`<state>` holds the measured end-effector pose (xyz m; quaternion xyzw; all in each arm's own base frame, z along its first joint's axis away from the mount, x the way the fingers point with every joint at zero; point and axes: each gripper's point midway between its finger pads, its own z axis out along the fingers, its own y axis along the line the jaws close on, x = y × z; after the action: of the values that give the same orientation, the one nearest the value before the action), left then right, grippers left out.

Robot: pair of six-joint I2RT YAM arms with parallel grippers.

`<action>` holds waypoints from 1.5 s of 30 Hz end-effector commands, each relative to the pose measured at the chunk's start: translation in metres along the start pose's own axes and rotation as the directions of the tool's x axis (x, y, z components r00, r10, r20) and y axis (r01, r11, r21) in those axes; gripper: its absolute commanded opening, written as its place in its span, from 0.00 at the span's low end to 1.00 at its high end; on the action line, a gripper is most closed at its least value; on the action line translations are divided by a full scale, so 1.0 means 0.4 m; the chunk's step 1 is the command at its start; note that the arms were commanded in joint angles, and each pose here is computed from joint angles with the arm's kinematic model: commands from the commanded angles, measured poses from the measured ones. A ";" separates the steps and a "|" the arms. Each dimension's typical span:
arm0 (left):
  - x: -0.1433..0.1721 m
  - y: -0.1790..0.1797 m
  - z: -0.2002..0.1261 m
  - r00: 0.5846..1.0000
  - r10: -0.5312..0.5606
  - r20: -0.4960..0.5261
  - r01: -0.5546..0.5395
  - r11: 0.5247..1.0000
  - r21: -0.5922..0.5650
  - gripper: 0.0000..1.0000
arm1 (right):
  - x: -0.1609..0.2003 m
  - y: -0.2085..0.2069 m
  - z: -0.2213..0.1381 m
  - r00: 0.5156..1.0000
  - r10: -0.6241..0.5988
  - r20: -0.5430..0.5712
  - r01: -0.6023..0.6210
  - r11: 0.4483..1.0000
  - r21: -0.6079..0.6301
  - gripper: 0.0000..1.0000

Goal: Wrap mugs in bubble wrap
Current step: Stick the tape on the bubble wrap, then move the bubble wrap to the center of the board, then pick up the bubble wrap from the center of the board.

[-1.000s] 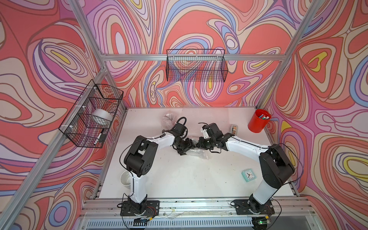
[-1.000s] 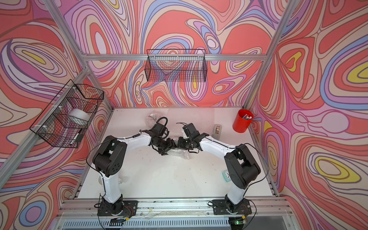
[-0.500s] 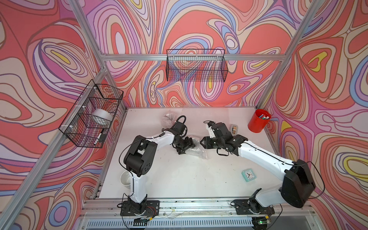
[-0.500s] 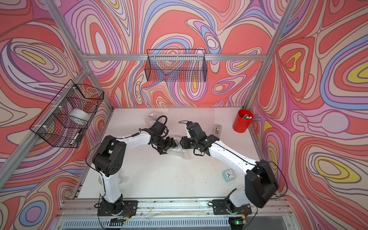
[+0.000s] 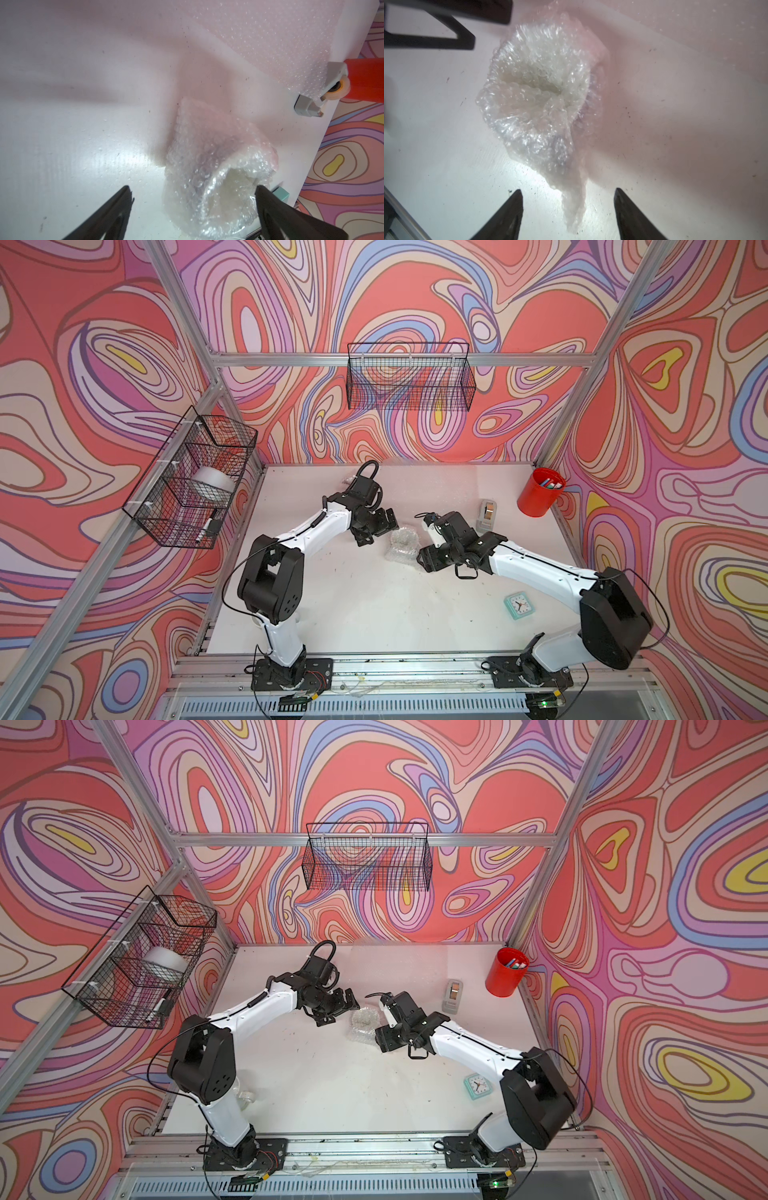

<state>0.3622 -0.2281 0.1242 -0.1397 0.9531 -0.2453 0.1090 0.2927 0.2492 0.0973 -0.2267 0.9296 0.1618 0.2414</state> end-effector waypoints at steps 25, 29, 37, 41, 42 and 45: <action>0.091 0.170 -0.174 0.892 0.344 0.294 -0.293 0.934 -0.203 1.00 | -0.194 0.005 -0.100 0.906 0.239 0.349 -0.281 0.957 0.075 0.61; 0.068 0.112 -0.098 0.837 0.499 0.225 -0.432 0.854 -0.289 1.00 | -0.159 -0.144 -0.112 0.892 0.348 0.288 -0.397 0.909 0.130 0.61; 0.047 0.109 0.021 0.825 0.556 0.102 -0.493 0.796 -0.353 0.94 | -0.192 -0.489 -0.098 0.815 0.547 0.191 -0.579 0.767 0.276 0.64; 0.053 0.115 0.044 0.832 0.549 0.080 -0.492 0.797 -0.351 0.92 | -0.273 -0.655 -0.062 0.824 0.525 0.212 -0.565 0.736 0.373 0.64; 0.053 0.115 0.045 0.833 0.548 0.079 -0.492 0.797 -0.351 0.92 | -0.278 -0.695 -0.050 0.817 0.541 0.201 -0.574 0.721 0.390 0.64; 0.057 0.113 0.047 0.838 0.541 0.072 -0.489 0.802 -0.343 0.92 | -0.283 -0.804 -0.003 0.798 0.582 0.158 -0.586 0.686 0.432 0.64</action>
<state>0.3321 -0.2013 0.0772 0.0809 0.9708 -0.0426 0.2219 0.5436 0.0377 0.1211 0.1528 0.9458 0.0374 0.2841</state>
